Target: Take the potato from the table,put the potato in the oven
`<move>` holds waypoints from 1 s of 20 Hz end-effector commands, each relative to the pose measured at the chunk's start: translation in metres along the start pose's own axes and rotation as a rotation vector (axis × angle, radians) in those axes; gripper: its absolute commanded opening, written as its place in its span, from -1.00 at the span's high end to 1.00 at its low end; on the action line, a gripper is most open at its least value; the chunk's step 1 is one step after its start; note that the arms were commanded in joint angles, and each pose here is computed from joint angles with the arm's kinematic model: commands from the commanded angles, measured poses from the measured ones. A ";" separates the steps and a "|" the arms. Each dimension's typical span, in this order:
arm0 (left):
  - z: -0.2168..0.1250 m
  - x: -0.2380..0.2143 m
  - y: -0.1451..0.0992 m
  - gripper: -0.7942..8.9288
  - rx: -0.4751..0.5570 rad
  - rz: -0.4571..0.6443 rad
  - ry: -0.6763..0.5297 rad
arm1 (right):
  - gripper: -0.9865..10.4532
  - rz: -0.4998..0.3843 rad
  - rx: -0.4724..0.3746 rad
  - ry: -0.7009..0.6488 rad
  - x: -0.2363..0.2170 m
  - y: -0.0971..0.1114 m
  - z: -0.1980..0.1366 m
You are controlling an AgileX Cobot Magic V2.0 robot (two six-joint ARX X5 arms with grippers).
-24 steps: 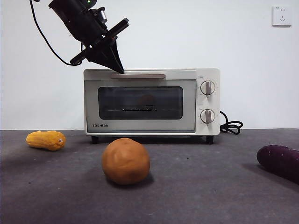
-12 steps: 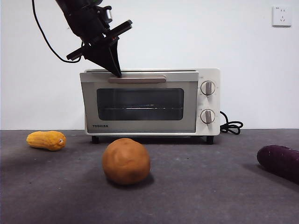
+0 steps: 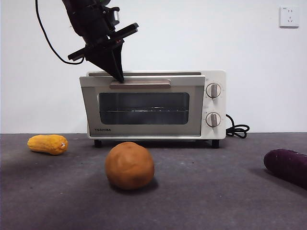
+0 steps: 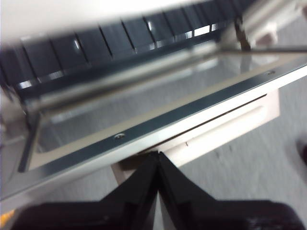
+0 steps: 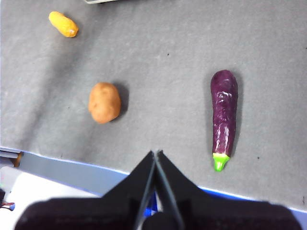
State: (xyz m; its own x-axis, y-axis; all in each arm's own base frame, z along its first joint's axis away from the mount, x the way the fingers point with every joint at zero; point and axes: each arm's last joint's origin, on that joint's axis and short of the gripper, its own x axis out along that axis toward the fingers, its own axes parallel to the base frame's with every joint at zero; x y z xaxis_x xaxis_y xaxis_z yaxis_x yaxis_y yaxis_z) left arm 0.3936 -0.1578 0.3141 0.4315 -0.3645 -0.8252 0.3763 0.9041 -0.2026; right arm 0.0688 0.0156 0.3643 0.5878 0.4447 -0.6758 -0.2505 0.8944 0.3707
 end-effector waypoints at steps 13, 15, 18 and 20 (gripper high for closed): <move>-0.049 0.079 0.003 0.85 0.014 0.111 0.214 | 0.83 0.002 -0.003 -0.015 -0.010 0.003 -0.011; -0.055 0.086 0.006 0.85 0.011 0.137 0.211 | 0.83 0.002 -0.003 -0.016 -0.010 0.003 -0.011; -0.055 0.087 0.006 0.85 0.002 0.136 0.204 | 0.83 0.002 -0.004 -0.016 -0.010 0.003 -0.011; -0.055 0.086 0.006 0.85 0.002 0.134 0.211 | 0.83 0.002 -0.005 -0.018 -0.010 0.003 -0.010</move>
State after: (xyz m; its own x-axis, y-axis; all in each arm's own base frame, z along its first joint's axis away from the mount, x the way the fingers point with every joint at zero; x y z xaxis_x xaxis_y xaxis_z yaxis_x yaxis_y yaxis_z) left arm 0.3692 -0.1737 0.2072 0.1542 -0.1714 -0.9731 0.3465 0.9317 -0.1092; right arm 0.0551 0.0149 0.3639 0.5905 0.4452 -0.6731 -0.2519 0.8941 0.3703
